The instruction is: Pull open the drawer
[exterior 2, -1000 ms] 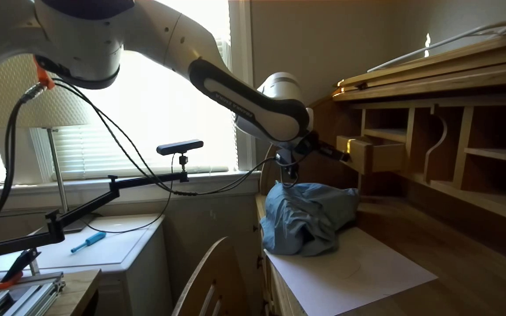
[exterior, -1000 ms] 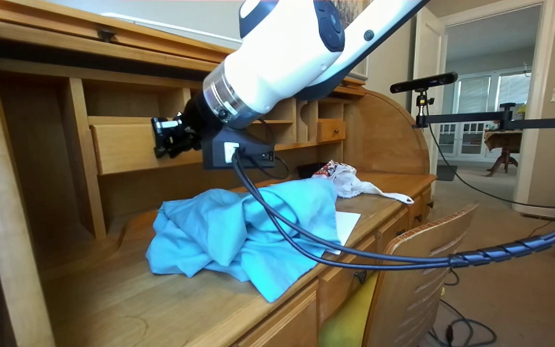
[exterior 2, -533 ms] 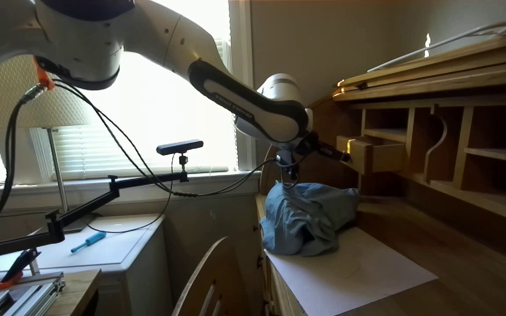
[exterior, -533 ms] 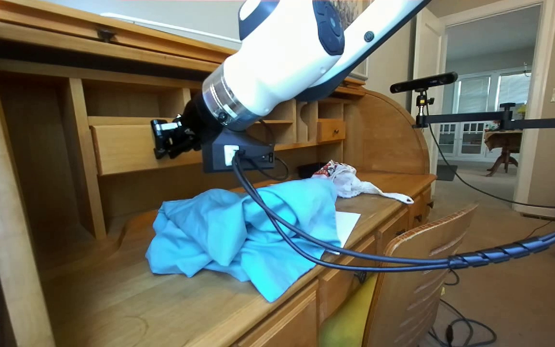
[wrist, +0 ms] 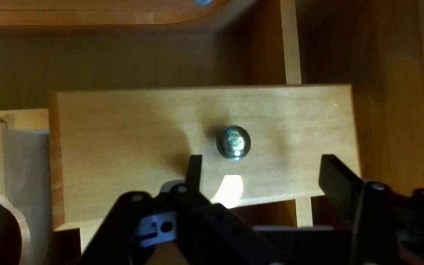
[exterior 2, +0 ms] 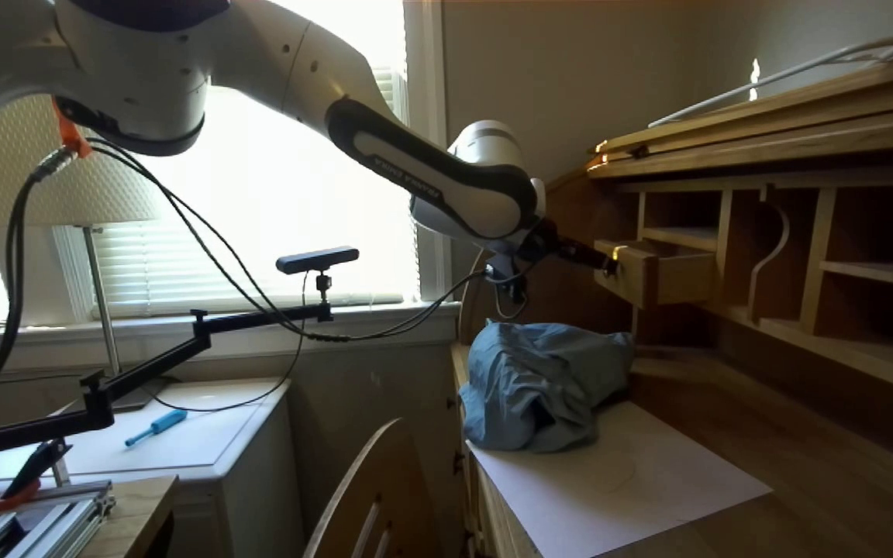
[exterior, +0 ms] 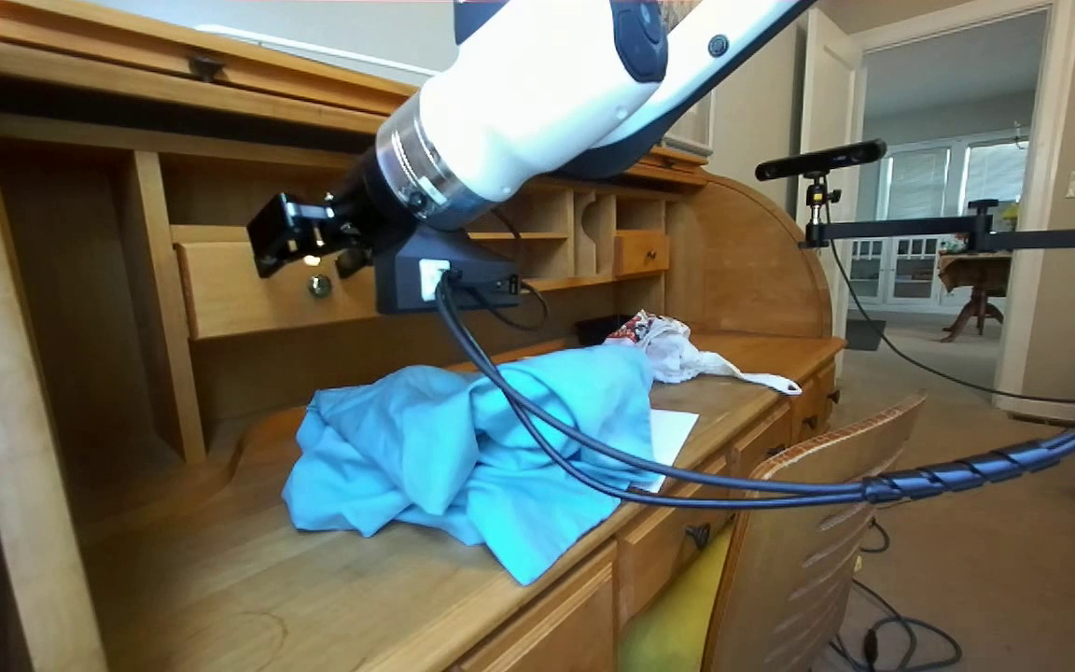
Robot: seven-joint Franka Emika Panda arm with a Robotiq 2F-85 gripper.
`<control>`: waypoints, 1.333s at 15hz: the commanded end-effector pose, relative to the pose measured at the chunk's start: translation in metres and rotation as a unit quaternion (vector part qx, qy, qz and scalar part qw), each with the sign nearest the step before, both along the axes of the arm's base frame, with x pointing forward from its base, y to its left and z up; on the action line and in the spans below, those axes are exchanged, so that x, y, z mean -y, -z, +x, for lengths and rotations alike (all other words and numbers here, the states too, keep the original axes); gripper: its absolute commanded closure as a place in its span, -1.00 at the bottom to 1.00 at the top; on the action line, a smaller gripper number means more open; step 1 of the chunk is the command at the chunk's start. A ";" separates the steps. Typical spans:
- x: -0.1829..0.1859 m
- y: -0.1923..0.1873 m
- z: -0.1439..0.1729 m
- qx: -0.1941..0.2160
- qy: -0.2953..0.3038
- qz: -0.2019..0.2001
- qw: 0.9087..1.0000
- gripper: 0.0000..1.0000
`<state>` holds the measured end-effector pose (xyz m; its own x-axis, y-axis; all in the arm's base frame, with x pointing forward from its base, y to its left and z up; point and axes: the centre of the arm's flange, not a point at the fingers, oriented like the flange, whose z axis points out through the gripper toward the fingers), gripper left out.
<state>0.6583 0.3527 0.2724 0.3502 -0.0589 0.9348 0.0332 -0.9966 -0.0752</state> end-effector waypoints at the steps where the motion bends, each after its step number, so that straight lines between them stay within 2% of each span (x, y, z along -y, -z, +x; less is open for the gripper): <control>1: -0.003 -0.032 -0.014 0.005 0.001 -0.029 1.000 -1.00; 4: -0.005 -0.051 -0.014 -0.005 0.021 -0.049 0.999 -1.00; 9: 0.005 -0.079 -0.006 -0.039 0.063 -0.055 0.996 -1.00; 15: -0.014 -0.116 -0.009 -0.059 0.082 -0.043 0.994 -1.00; 20: -0.021 -0.138 -0.010 -0.099 0.109 -0.038 0.988 -1.00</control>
